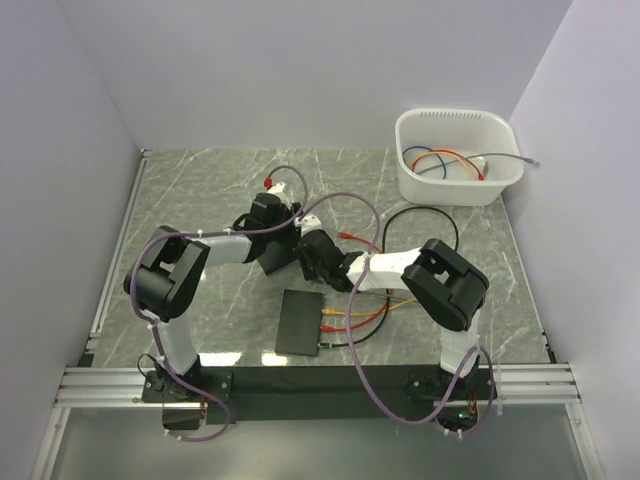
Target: Insert the plug into the switch port
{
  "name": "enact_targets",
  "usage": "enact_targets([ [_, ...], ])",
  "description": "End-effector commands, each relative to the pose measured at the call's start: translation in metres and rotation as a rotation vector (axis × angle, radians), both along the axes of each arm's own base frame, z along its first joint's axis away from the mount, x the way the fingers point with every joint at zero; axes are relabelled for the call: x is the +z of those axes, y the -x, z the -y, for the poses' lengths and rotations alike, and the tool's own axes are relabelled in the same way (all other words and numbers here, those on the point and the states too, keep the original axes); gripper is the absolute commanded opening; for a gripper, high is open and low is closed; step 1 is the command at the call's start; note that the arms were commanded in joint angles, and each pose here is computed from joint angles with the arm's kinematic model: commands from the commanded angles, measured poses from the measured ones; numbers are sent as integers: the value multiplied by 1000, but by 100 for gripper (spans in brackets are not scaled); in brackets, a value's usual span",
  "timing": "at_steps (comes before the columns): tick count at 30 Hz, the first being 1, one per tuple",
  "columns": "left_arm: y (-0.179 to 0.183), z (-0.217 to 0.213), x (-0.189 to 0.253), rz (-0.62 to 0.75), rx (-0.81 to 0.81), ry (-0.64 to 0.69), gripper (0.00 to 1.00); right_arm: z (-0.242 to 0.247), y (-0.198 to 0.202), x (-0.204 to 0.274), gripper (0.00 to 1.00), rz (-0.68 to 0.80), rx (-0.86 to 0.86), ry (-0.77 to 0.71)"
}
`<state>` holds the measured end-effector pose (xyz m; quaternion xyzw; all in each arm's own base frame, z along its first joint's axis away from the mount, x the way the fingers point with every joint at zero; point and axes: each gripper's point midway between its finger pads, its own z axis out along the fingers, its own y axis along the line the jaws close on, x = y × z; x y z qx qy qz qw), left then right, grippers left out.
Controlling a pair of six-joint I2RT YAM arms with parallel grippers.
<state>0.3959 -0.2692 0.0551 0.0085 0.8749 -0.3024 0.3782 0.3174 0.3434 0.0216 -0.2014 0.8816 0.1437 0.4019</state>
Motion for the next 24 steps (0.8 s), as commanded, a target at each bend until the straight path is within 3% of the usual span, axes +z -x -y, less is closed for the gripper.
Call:
enact_targets([
  [1,53,-51,-91,-360,32,-175,55,24,-18,-9,0,37,-107,51],
  [10,9,-90,-66,-297,158,-174,57,31,-12,-18,0,12,-109,78],
  [18,10,-102,-96,-397,227,-237,56,32,-12,-28,0,-11,-110,102],
  [24,29,-89,-102,-427,178,-190,56,28,-18,-22,0,6,-107,110],
])
